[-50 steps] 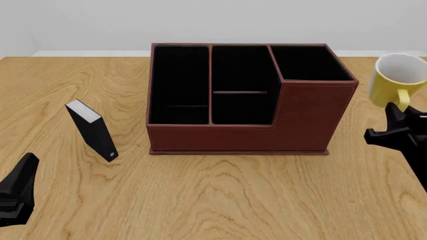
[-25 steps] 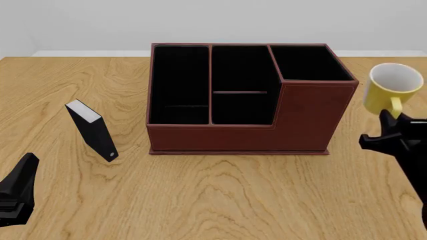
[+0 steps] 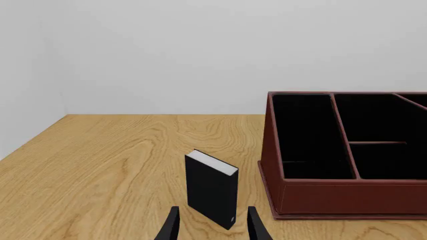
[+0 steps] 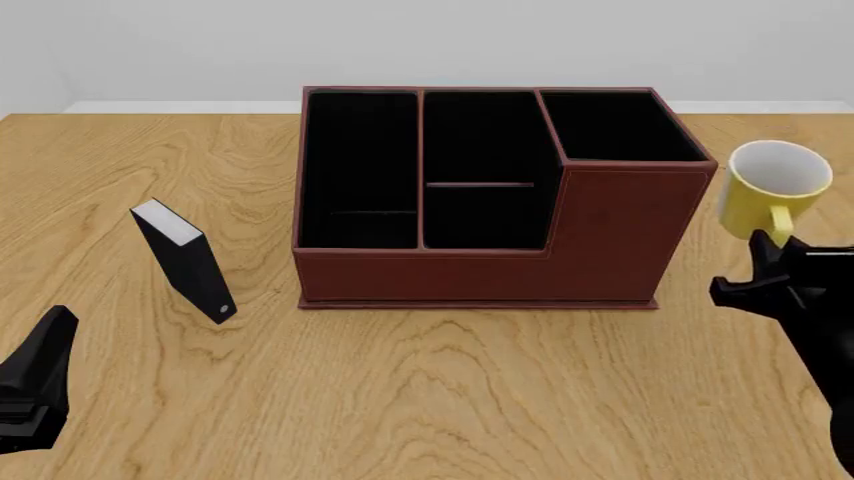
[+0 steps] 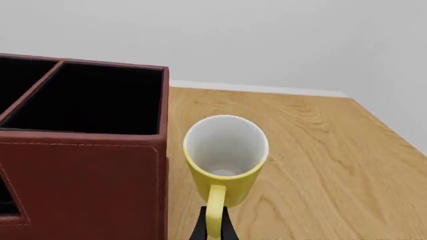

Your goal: Pick up the yellow and white mug and place it to the right of the caddy.

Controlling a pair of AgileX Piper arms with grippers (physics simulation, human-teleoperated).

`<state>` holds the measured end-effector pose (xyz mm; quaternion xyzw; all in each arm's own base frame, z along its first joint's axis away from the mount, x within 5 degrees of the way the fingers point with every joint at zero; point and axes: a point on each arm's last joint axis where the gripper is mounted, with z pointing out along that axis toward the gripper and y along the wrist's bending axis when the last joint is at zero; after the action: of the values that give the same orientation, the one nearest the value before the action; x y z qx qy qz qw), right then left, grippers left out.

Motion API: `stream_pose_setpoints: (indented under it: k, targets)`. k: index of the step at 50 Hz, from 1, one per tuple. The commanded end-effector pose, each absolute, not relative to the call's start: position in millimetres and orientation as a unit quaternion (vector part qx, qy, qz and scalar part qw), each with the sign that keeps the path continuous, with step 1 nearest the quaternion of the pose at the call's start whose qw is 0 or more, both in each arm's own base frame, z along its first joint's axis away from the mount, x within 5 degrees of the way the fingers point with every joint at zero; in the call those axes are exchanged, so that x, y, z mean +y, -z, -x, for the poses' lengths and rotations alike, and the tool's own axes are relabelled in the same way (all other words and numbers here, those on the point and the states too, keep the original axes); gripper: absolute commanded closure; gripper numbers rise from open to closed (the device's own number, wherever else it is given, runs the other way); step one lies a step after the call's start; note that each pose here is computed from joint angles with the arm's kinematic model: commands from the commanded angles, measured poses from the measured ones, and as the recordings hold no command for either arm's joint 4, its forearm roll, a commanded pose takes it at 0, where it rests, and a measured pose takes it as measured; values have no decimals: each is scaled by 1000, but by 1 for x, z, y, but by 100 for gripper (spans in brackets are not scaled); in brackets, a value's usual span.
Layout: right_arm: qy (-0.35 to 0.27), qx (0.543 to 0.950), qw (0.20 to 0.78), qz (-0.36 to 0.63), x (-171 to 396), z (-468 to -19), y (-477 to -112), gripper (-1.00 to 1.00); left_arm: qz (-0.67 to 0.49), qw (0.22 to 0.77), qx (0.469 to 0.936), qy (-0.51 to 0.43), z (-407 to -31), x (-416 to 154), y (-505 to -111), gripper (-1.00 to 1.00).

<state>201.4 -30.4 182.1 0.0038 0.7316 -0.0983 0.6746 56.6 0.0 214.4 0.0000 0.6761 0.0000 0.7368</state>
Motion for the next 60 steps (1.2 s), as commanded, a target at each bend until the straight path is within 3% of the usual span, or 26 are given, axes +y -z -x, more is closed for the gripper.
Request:
stream_pose_setpoints:
  k: [1, 60]
  targets:
    - [96, 734, 673, -8, -31, -204, -175, 100, 0, 737, 676, 0, -57, 0, -214, -100]
    - [93, 750, 654, -19, -35, -210, -153, 100, 0, 737, 676, 0, -57, 0, -214, -100]
